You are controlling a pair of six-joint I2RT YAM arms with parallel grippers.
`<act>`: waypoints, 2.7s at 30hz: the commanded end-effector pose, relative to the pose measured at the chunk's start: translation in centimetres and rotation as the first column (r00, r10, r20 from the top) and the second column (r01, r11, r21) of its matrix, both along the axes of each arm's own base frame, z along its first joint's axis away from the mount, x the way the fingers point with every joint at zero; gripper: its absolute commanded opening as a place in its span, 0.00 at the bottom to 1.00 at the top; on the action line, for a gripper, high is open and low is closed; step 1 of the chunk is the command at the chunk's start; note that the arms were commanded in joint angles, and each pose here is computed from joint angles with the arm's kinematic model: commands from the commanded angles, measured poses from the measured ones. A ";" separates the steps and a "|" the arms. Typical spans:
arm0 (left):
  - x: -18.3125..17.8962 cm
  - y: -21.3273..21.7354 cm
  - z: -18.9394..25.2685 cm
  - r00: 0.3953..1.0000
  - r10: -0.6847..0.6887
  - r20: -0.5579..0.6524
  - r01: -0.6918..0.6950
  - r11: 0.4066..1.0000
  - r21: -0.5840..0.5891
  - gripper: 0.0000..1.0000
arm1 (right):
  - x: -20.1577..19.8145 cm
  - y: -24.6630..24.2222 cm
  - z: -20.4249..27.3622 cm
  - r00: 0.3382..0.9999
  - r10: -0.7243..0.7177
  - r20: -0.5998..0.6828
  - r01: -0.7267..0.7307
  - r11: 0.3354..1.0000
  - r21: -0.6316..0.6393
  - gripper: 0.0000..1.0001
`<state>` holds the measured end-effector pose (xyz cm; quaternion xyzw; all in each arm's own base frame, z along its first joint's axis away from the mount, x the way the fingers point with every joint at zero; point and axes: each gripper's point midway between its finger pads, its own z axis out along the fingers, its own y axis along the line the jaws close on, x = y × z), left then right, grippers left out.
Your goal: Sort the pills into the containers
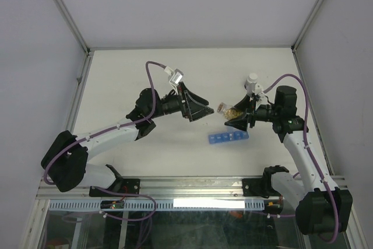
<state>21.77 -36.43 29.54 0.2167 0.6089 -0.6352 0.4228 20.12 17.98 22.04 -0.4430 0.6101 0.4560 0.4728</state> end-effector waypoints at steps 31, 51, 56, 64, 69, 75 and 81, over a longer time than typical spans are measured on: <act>-0.4 -5.0 -0.2 0.997 -0.053 -0.054 0.058 0.993 0.099 0.54 | 0.9 -0.1 2.3 0.995 -0.005 0.102 0.004 1.000 0.009 0.00; -1.5 -5.8 -0.3 0.986 -0.163 0.026 0.159 0.980 0.123 0.38 | 0.8 -0.1 2.3 0.995 -0.004 0.104 0.003 1.000 0.009 0.00; -1.5 -5.9 -0.4 0.985 -0.168 0.027 0.163 0.979 0.125 0.44 | 0.8 -0.1 2.3 0.995 -0.004 0.104 0.003 1.000 0.009 0.00; -1.6 -5.0 -0.2 0.990 -0.133 0.049 0.126 0.984 0.123 0.86 | 0.8 -0.1 2.4 0.994 -0.004 0.107 0.003 1.000 0.009 0.00; -0.9 -4.4 0.0 0.995 -0.085 0.045 0.079 0.991 0.109 0.99 | 0.8 -0.1 2.3 0.994 -0.003 0.106 0.002 1.000 0.009 0.00; 0.2 -3.5 1.0 0.999 -0.025 0.023 0.025 0.999 0.038 0.99 | 0.8 -0.1 2.4 0.994 -0.003 0.109 0.002 1.000 0.010 0.00; 0.1 -3.9 1.5 0.999 -0.046 0.009 0.046 0.999 0.014 0.80 | 0.8 -0.1 2.4 0.994 -0.004 0.108 0.003 1.000 0.009 0.00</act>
